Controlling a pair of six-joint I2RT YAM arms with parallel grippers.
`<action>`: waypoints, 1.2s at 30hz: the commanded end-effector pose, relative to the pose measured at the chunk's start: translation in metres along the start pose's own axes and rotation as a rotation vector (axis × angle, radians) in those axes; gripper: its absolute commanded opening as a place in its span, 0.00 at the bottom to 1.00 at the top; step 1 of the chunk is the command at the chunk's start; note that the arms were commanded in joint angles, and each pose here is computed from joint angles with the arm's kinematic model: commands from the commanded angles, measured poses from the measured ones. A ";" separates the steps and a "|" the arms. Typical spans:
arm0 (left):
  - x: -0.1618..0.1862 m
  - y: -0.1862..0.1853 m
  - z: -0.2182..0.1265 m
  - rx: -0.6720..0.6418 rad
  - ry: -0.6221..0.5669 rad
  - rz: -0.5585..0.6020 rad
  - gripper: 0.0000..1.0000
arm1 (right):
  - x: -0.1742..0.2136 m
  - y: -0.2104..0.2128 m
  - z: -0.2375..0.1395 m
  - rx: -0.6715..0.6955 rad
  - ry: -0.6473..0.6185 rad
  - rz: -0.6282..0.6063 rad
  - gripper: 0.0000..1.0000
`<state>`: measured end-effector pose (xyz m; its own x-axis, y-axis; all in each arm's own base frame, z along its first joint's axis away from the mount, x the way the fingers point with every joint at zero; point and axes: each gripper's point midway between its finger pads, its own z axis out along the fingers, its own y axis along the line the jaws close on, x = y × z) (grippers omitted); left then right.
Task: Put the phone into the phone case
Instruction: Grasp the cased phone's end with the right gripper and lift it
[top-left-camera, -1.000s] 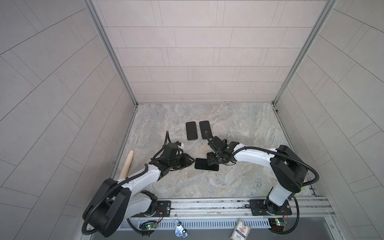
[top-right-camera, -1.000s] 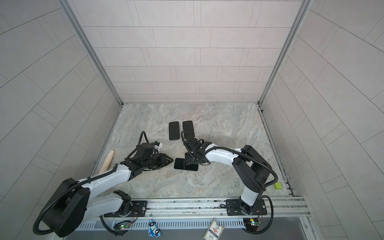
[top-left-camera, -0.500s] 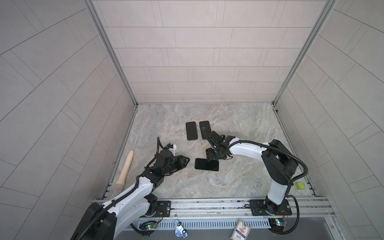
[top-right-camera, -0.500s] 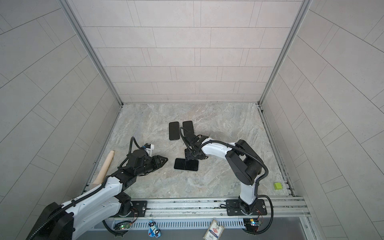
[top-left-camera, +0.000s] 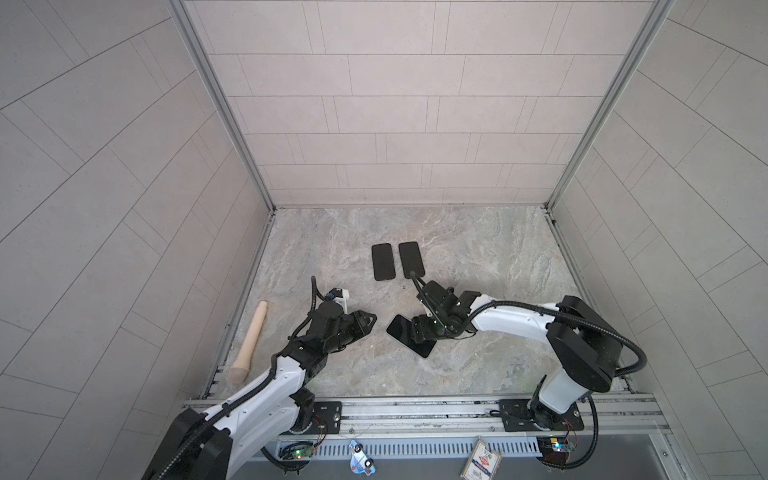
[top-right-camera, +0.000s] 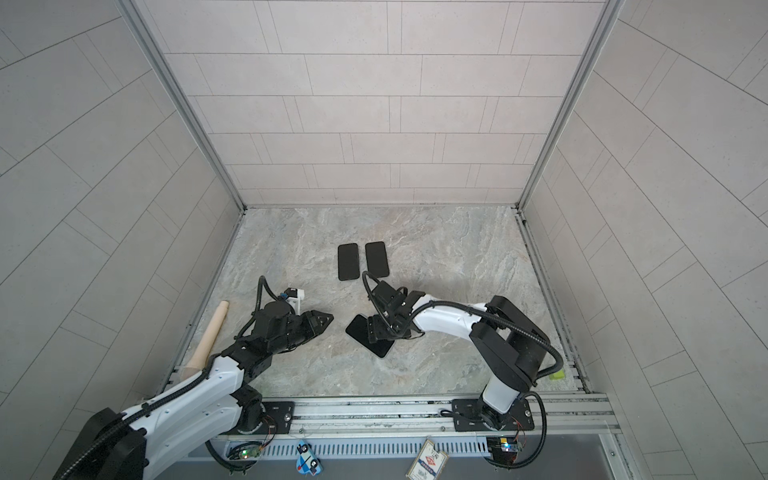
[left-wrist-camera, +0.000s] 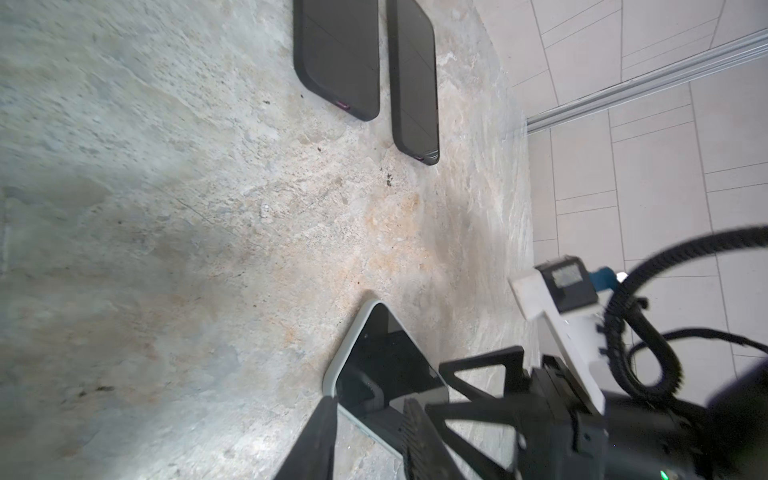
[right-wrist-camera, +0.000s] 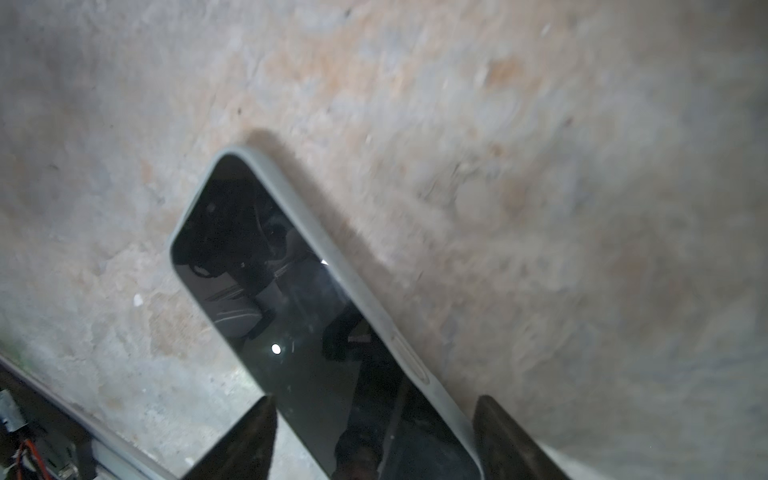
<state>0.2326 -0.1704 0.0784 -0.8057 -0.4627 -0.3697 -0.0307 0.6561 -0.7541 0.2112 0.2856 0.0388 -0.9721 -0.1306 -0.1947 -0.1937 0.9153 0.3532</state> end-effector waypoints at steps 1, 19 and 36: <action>-0.009 -0.012 0.007 0.030 -0.002 0.014 0.34 | 0.014 0.009 -0.011 0.055 -0.032 -0.060 0.99; -0.003 -0.018 0.014 0.035 0.070 0.029 0.34 | 0.009 0.007 0.007 0.270 0.069 -0.517 0.99; -0.004 -0.016 0.013 0.032 0.054 0.022 0.34 | 0.022 -0.010 0.021 0.294 0.125 -0.470 0.76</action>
<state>0.2405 -0.1893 0.0805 -0.8523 -0.4003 -0.3367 -0.0040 0.6486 -0.7611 0.2003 0.2943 0.0186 -0.7953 -0.5757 -0.1897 -0.5879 0.8089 0.0095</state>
